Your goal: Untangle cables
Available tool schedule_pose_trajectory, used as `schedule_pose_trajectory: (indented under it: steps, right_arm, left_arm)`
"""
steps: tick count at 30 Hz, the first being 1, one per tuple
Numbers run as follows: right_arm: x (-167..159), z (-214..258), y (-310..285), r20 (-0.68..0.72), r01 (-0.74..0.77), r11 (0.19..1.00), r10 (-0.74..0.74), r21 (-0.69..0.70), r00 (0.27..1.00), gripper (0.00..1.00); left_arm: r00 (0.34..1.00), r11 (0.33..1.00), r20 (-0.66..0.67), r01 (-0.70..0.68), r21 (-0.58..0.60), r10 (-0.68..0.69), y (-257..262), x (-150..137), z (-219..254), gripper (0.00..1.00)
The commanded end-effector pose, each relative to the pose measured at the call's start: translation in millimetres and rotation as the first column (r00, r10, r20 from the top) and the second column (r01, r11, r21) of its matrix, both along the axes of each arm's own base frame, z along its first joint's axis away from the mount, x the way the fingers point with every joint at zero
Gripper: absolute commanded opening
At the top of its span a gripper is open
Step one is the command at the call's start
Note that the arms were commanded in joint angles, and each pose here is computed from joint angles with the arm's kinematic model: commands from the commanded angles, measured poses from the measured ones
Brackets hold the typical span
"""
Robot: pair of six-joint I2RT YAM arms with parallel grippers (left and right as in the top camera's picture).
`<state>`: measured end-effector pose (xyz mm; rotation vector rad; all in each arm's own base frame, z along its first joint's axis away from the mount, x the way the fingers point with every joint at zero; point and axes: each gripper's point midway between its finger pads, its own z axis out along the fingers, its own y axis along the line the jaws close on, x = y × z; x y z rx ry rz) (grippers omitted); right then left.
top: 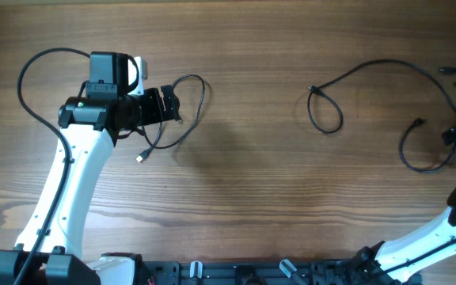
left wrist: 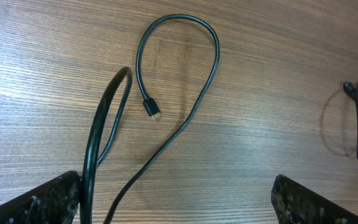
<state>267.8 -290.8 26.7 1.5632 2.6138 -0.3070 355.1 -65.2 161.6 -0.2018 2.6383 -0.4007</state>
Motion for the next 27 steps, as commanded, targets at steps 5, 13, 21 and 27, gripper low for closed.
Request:
schedule_pose_trajectory:
  steps: [5,13,21,27]
  right_arm:
    - [40.5,-4.2,-2.8,0.174,-0.197,0.98,0.192,0.012,0.966,0.71]
    - [54.4,-21.9,4.6,0.243,-0.355,0.935,0.35,-0.027,0.905,0.46]
    - [27.5,-53.6,40.4,0.241,-0.228,0.965,0.192,0.131,0.952,0.04]
    - [8.0,-55.0,81.2,0.207,-0.157,0.929,0.09,0.335,0.974,0.04]
  left_arm:
    - [1.0,1.0,-0.004,0.014,-0.005,-0.014,-3.2,0.2,-2.9,1.0]
    - [1.0,1.0,-0.005,0.015,-0.009,-0.015,-3.9,-0.1,-2.8,1.0]
    - [1.0,1.0,-0.003,0.015,-0.009,-0.016,-3.9,0.5,-2.5,1.0]
    - [1.0,1.0,0.017,0.015,-0.01,-0.015,-4.2,4.5,-0.2,1.0]
